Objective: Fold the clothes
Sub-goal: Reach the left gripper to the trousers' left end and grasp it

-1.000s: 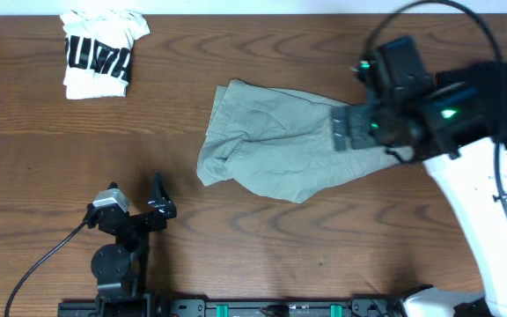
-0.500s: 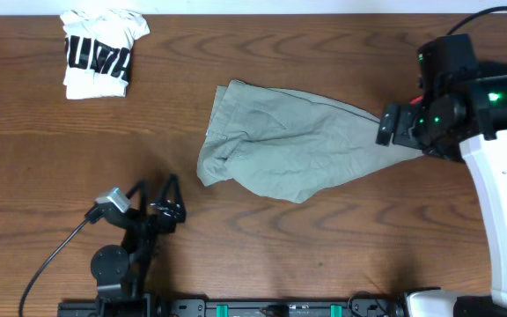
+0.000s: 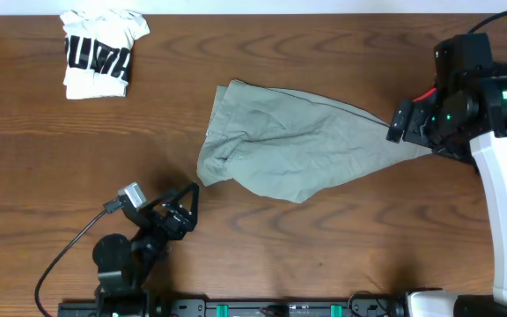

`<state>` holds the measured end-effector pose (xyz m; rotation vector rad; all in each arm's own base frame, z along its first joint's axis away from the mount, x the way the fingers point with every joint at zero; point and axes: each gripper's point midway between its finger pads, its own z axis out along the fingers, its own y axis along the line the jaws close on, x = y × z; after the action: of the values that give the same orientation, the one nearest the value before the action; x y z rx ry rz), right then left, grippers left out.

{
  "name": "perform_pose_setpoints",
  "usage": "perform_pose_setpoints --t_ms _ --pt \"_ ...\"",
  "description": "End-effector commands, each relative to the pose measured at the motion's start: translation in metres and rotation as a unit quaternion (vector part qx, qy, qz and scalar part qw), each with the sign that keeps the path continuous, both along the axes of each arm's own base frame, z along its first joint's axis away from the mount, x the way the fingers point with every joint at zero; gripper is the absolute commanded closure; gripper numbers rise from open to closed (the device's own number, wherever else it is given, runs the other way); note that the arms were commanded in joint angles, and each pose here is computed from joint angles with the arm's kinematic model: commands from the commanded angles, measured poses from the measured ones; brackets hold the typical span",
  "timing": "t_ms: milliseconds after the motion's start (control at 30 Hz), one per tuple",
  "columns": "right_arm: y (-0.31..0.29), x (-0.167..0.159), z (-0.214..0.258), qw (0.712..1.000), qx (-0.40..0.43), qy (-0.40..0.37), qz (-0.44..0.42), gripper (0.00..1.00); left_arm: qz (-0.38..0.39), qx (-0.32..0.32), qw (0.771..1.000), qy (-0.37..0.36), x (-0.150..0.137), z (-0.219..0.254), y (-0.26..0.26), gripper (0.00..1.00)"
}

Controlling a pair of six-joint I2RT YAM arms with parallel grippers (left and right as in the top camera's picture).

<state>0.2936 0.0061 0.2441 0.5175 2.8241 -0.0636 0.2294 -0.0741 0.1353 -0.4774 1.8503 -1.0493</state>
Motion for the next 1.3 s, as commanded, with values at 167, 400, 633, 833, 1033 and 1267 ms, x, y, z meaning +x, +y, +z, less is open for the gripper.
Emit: perform_pose_setpoints --t_ms 167,400,633,833,1033,1267 --pt "-0.006 0.000 -0.003 1.000 -0.004 0.003 -0.015 0.01 -0.010 0.085 0.994 0.060 -0.001 0.042 -0.001 0.02" --pt "-0.006 0.003 -0.002 1.000 -0.004 -0.001 -0.015 0.01 -0.063 0.097 0.972 0.206 0.004 0.038 -0.033 0.02" --pt "-0.006 0.000 -0.003 1.000 -0.005 0.004 -0.015 0.01 -0.062 0.051 0.960 0.268 0.032 0.017 -0.071 0.02" --pt "-0.008 -0.005 -0.004 1.000 -0.009 0.013 -0.016 0.01 0.070 0.003 0.948 0.310 0.062 -0.003 -0.050 0.02" --pt "-0.008 -0.003 -0.003 1.000 -0.008 0.009 -0.016 0.01 0.106 -0.022 0.908 0.406 0.063 -0.053 -0.053 0.02" --pt "-0.008 -0.004 -0.004 1.000 -0.009 0.011 -0.016 0.01 0.096 -0.035 0.916 0.388 0.084 -0.059 -0.063 0.02"
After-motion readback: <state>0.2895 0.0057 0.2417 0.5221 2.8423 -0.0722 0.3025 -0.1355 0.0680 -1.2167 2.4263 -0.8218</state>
